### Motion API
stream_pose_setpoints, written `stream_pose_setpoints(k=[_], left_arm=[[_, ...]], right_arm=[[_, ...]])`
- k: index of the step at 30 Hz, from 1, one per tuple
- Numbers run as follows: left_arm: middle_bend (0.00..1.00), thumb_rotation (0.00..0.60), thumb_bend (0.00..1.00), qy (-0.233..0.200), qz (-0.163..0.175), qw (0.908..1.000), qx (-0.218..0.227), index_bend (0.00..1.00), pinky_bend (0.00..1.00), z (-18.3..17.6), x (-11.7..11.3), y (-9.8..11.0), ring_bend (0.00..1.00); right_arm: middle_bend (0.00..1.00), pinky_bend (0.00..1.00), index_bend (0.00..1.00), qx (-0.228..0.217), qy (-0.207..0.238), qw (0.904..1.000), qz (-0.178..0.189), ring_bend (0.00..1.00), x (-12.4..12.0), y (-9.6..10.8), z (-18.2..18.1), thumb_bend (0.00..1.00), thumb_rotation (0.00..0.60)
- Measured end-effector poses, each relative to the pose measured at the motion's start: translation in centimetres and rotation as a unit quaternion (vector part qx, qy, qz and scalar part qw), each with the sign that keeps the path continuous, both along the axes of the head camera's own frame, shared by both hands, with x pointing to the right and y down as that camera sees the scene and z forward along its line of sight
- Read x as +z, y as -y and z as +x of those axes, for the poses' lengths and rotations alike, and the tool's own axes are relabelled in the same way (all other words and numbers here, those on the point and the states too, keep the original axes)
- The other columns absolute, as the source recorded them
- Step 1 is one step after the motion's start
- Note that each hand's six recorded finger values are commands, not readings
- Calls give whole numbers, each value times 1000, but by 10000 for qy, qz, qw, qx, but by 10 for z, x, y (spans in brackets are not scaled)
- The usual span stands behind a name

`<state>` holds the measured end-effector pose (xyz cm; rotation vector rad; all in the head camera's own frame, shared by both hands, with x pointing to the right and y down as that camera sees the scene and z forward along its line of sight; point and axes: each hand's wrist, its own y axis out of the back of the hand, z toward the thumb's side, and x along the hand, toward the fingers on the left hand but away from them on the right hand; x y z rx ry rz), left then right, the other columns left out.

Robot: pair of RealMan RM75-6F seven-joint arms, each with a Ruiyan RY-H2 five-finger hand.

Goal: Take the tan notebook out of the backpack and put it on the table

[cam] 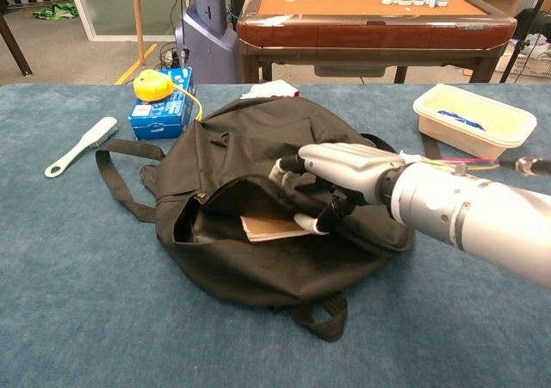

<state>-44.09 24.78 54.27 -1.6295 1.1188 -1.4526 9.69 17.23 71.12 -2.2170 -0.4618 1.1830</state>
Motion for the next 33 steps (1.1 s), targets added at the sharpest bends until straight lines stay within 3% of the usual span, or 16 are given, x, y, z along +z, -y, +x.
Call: stream_pose_setpoints(k=[2,6,10,16,21,26,33], left_arm=[[163,600,256,-50,6,10000,68,167,211,3,1,4,204],[163,600,256,-218,93,9994,264,198,211,10,0,16,205],[169,600,256,-524,164,9977,393,242,210,18,-1,28,210],[291,600,256,-1283,332,9865,959,377,274,48,-4,54,300],[411,600,256,-1917,277,9663,1698,461,350,83,-3,68,387],[434,600,256,-2307,54,9430,2398,471,372,120,5,74,406],[469,600,256,-2783,-230,9020,3294,478,409,183,27,75,435]], right_arm=[[433,277,578,4,4,10000,-36,197,-1,2,-2,833,600],[496,277,653,97,80,9999,-109,241,-5,12,-10,959,600],[526,277,683,239,182,9995,-69,265,-10,23,-16,987,600],[542,277,695,659,332,9972,-115,277,-16,49,-24,1000,600],[542,277,695,1019,435,9938,-106,276,-22,74,-37,1000,600],[542,277,695,1326,526,9897,-125,277,-27,93,-49,1000,600],[542,277,695,1606,614,9847,-282,276,-31,108,-69,1000,600]])
